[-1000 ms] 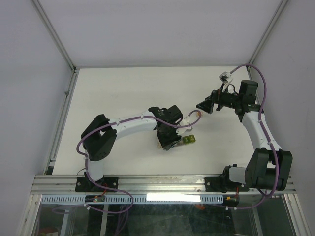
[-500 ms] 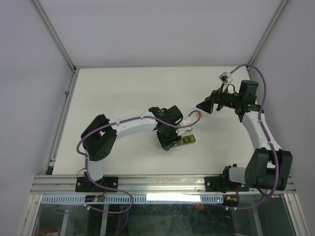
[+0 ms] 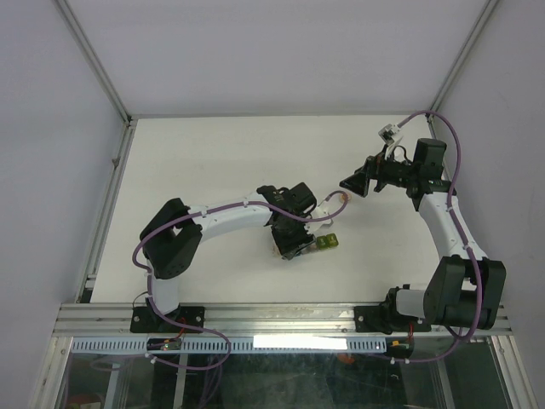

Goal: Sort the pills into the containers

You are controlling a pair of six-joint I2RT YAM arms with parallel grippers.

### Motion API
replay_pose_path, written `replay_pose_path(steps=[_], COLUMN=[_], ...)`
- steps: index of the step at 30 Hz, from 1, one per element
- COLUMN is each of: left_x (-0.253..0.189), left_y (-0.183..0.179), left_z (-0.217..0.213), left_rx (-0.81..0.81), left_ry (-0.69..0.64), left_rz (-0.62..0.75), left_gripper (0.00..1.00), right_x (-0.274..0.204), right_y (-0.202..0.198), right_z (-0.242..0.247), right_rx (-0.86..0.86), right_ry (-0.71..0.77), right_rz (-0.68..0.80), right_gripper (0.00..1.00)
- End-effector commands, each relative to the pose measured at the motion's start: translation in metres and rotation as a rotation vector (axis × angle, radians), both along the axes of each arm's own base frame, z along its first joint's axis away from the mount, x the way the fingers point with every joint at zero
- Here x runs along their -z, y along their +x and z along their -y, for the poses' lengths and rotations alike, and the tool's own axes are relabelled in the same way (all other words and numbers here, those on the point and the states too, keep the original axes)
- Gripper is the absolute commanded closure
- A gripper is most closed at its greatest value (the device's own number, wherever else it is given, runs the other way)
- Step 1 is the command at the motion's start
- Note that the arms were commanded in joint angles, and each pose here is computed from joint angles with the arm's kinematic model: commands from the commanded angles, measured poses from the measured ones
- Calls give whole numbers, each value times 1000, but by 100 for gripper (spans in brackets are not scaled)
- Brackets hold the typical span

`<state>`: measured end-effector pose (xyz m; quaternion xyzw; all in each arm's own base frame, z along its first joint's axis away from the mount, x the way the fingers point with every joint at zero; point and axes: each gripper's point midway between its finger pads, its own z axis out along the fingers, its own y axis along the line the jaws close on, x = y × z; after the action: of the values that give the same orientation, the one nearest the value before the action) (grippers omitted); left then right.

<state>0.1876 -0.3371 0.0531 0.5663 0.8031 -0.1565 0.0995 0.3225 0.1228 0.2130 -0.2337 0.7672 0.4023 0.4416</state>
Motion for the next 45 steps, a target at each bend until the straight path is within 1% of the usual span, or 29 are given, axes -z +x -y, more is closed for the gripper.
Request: replay_pose_path(steps=[1, 3, 5, 6, 8, 9, 11, 13, 14, 15, 16, 18, 20, 22, 23, 25, 27, 28, 30, 32, 34, 35, 37, 39, 40, 41, 42, 44, 45], left_x=[-19, -29, -26, -25, -32, -30, -27, -39, -34, -28, -29, -33, -24, -33, -35, -24, -35, -36, -28, -41, -35, -35, -42, -26, -29, -36, -41, -29, -27], left_y=[13, 6, 11, 14, 5, 7, 12, 4, 8, 13, 12, 4, 11, 3, 0, 12, 6, 3, 15, 8, 16, 18, 8, 16, 17, 8, -2, 9, 13], left_z=[8, 15, 10, 9, 15, 13, 6, 18, 15, 7, 7, 15, 3, 12, 14, 0, 9, 13, 1, 15, 7, 5, 15, 2, 5, 12, 22, 6, 1], left_rx=[-9, 7, 9, -4, 8, 13, -9, 13, 18, -2, -14, 10, -12, -5, 14, -13, -25, -3, -21, -19, -14, -30, -4, -19, -40, -33, 12, 11, -23], left_ry=[-49, -81, -81, -73, -100, -104, -69, -121, -121, -92, -79, -106, -66, -90, -100, -53, -75, -87, -57, -99, -73, -60, -93, -60, -68, -77, -86, -41, -28], left_rz=[79, 45, 85, 86, 44, 64, 76, 49, 80, 94, 72, 46, 77, 39, 53, 92, 34, 52, 87, 39, 98, 87, 46, 72, 38, 7, 31, 91, 58], left_gripper=[100, 100, 100, 100, 100, 100, 100, 100, 100, 100, 100, 100, 100, 100, 100, 100, 100, 100, 100, 100, 100, 100, 100, 100, 100, 100, 100, 100, 100], right_x=[-21, -20, -21, -21, -20, -20, -20, -21, -21, -21, -21, -21, -22, -22, -22, -22, -23, -23, -25, -24, -25, -25, -24, -25, -25, -24, -23, -24, -24], right_y=[8, 8, 8, 8, 8, 8, 8, 8, 8, 8, 8, 8, 7, 7, 7, 7, 7, 7, 6, 6, 6, 6, 7, 6, 6, 6, 7, 7, 7], right_z=[2, 2, 2, 1, 2, 2, 2, 2, 2, 2, 2, 2, 2, 2, 2, 1, 1, 1, 1, 2, 2, 2, 2, 1, 2, 2, 3, 2, 2], right_rx=[-14, -13, -14, -16, -12, -13, -16, -13, -13, -15, -14, -11, -15, -14, -14, -18, -17, -16, -17, -11, -12, -13, -9, -14, -14, -9, -6, -12, -15], right_ry=[-2, -4, -4, -3, -6, -5, -2, -5, -4, -5, -6, -6, -3, -4, -4, 0, -1, -1, -1, -5, -4, -5, -8, -5, -7, -11, -11, -7, -9], right_rz=[74, 73, 73, 72, 73, 74, 69, 73, 72, 73, 71, 74, 74, 76, 76, 74, 76, 78, 79, 85, 86, 84, 84, 85, 83, 87, 87, 82, 81], right_gripper=[0, 1, 1, 1, 0, 1, 0, 1, 1, 1, 1, 1, 0, 1, 1, 1, 0, 0, 1, 1, 1, 0, 1, 1, 1, 1, 1, 1, 1])
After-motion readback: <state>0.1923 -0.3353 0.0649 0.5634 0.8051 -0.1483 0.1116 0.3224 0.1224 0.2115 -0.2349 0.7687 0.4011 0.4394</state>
